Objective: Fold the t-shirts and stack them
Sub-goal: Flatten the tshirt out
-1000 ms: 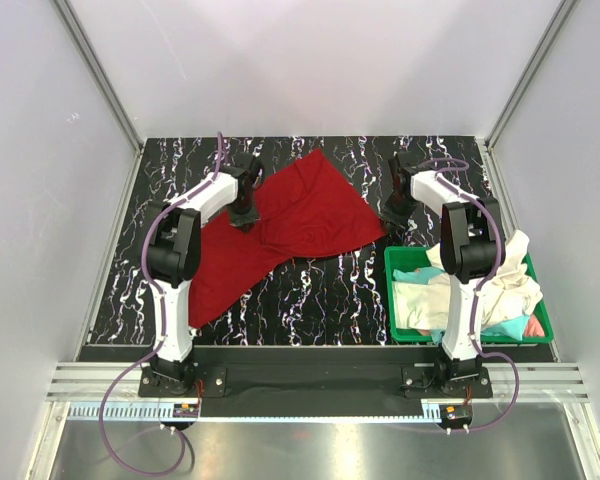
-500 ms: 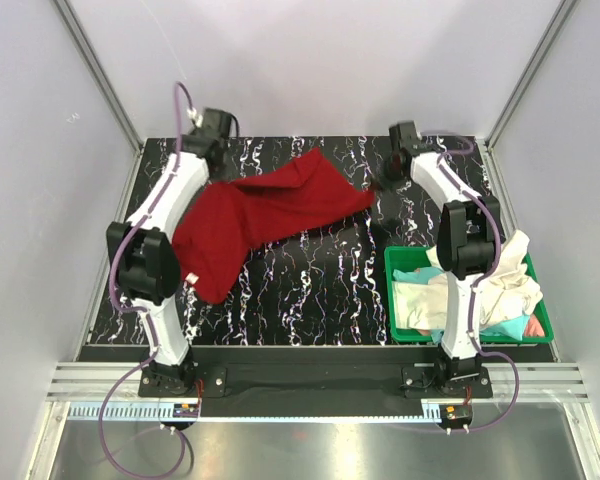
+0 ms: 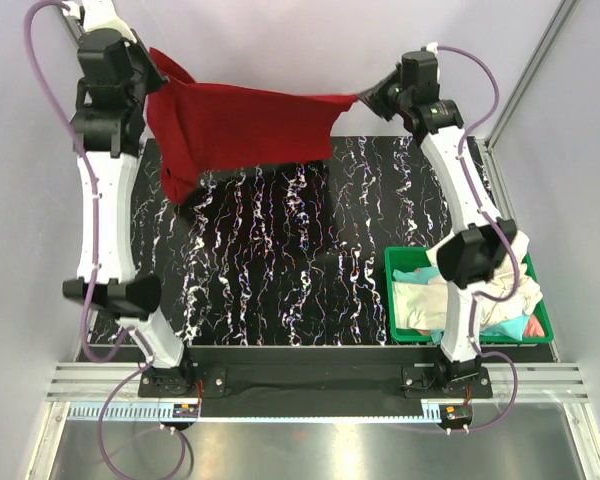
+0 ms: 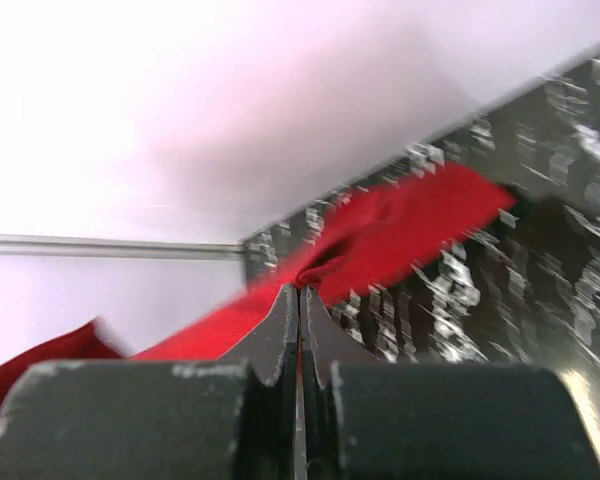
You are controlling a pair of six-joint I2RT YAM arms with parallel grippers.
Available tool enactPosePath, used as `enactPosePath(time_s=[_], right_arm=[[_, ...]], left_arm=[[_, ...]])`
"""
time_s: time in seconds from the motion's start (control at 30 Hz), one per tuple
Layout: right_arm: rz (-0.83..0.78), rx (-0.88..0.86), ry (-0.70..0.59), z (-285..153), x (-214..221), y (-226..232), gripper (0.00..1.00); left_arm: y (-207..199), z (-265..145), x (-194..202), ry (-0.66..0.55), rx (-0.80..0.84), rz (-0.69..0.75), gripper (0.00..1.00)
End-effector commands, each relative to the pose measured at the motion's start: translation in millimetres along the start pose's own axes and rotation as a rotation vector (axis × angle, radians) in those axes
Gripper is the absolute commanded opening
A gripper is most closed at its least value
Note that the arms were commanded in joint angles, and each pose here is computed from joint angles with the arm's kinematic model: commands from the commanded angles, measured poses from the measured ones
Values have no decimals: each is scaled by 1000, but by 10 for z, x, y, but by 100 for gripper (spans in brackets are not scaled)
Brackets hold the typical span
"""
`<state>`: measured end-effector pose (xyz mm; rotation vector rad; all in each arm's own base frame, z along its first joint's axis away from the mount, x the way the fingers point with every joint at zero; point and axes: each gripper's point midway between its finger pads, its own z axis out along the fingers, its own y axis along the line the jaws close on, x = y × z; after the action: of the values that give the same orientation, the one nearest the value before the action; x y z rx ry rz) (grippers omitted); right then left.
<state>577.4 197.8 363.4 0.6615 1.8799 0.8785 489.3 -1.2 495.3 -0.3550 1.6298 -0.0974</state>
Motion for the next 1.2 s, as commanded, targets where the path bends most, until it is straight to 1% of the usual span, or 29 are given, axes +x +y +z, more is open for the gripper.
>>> enactPosePath(time_s=[0.0, 0.03, 0.1, 0.13, 0.17, 0.2, 0.23, 0.27, 0.33, 0.37, 0.43, 0.47, 0.5, 0.57, 0.6, 0.63, 0.7, 0.73, 0.77, 0.8, 0.83, 0.9, 0.93, 0.97, 1.03, 1.07, 1.1, 1.13, 1.17], right_arm=[[-53, 64, -85, -460, -176, -105, 0], [-62, 105, -91, -515, -154, -227, 0], [-64, 203, -27, -596, 94, -622, 0], [-50, 238, -4, -631, 188, -756, 0], [-39, 292, 35, -682, 348, -992, 0], [-32, 306, 47, -709, 406, -1076, 0], [-28, 321, 52, -728, 443, -1158, 0], [-30, 335, 57, -752, 494, -1244, 0], [-35, 341, 36, -758, 447, -1279, 0], [-40, 318, 17, -716, 380, -1219, 0], [-63, 278, -5, -647, 279, -1094, 0], [-70, 234, -25, -544, 172, -930, 0], [-74, 209, -27, -479, 134, -843, 0], [-74, 134, -26, -300, 25, -549, 0], [-74, 105, -32, -247, -30, -449, 0], [-72, 67, -22, -197, -44, -330, 0], [-67, -14, -54, -107, -218, -14, 0], [-61, -60, -51, -104, -246, 131, 0], [-60, -135, -88, -148, -388, 390, 0], [-52, -181, -99, -202, -432, 543, 0], [-53, -226, -110, -269, -486, 673, 0], [-63, -295, -144, -504, -599, 919, 0], [-70, -300, -156, -581, -629, 951, 0], [-95, -265, -176, -830, -623, 867, 0], [-107, -234, -185, -861, -603, 775, 0], [-108, -153, -141, -741, -431, 455, 0], [-109, -127, -133, -913, -398, 411, 0], [-108, -67, -119, -921, -330, 227, 0], [-101, 20, -54, -928, -98, -115, 0]], left_arm=[[-285, -545, -368, -93, 133, 50, 0], [-288, -615, -295, -77, 128, 73, 0], [-279, -772, 197, 26, 102, 115, 0], [-253, -835, 440, 83, 99, 88, 0], [-130, -951, 923, 200, 79, 85, 0], [-36, -1036, 1222, 267, 59, 57, 0], [11, -1125, 1477, 324, 45, -21, 0], [182, -1216, 2023, 442, 4, -18, 0], [258, -1431, 2084, 436, 7, -52, 0], [356, -1465, 2097, 426, -26, -36, 0], [400, -1463, 1850, 362, -24, 22, 0], [449, -1415, 1695, 327, -43, 37, 0], [375, -1399, 1314, 246, -22, 34, 0], [356, -1173, 1086, 209, -24, 91, 0], [256, -1143, 668, 122, -2, 105, 0], [235, -952, 637, 126, -13, 121, 0], [238, -827, 259, 58, -35, 119, 0], [148, -961, -300, -70, -14, 96, 0], [145, -803, -359, -77, -20, 103, 0], [108, -833, -539, -124, -11, 104, 0], [58, -988, -894, -219, 4, 96, 0], [-60, -1156, -1140, -300, 67, 95, 0], [-102, -1228, -1183, -320, 96, 94, 0], [-270, -1462, -1207, -368, 221, 101, 0], [-227, -1517, -966, -320, 233, 88, 0], [-235, -1546, -843, -296, 253, 72, 0], [-152, -1360, -357, -174, 235, 64, 0], [-122, -1544, -263, -154, 241, 18, 0], [-97, -1566, 85, -49, 232, 14, 0]])
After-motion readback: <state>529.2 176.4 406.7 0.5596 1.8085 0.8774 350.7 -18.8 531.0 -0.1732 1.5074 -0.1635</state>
